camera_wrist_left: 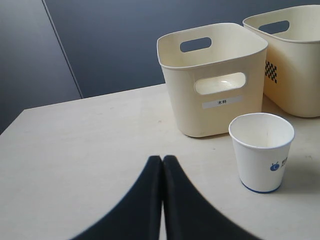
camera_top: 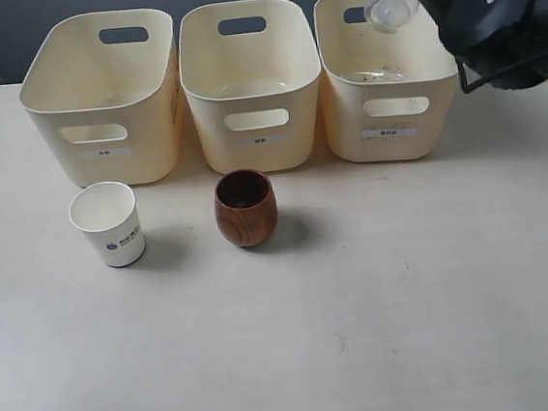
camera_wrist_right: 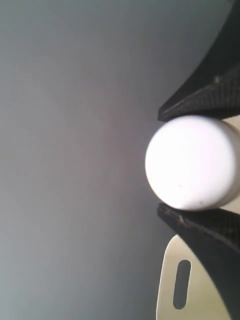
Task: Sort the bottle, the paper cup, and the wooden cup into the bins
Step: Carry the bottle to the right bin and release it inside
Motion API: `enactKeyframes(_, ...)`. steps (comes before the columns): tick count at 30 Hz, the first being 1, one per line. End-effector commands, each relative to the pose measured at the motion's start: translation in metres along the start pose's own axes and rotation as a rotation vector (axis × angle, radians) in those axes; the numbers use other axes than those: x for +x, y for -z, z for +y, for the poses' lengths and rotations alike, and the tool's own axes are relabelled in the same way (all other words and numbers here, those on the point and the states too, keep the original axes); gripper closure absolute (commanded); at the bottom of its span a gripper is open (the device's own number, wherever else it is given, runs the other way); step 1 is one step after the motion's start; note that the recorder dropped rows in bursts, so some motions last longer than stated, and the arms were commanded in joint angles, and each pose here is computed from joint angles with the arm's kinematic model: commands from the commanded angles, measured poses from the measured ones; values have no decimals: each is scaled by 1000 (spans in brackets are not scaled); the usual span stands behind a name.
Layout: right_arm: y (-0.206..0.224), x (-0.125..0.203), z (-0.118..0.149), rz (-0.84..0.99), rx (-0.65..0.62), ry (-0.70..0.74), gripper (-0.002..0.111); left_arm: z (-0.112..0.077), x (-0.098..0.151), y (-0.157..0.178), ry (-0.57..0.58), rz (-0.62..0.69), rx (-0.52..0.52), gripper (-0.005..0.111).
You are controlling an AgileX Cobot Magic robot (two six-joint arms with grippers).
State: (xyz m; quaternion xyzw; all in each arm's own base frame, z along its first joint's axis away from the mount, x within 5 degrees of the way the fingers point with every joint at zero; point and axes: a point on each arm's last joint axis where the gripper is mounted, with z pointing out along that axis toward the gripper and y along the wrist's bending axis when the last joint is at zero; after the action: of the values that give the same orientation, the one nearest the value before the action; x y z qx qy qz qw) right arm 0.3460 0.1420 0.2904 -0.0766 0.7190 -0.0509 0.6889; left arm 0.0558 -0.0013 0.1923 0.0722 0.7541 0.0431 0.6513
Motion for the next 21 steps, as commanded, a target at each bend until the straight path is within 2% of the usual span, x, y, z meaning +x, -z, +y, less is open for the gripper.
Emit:
enactKeyframes(1, -25, 14, -4, 24, 49, -50, 109, 0, 0, 0, 2, -5, 3, 107)
enactKeyframes(10, -51, 43, -5, 83, 78, -103, 109, 0, 0, 0, 2, -5, 3, 107)
enactKeyframes(16, -57, 58, 4, 92, 33, -20, 109, 0, 0, 0, 2, -5, 3, 107)
enactKeyframes(21, -59, 69, 7, 124, 26, -16, 109, 0, 0, 0, 2, -5, 3, 107)
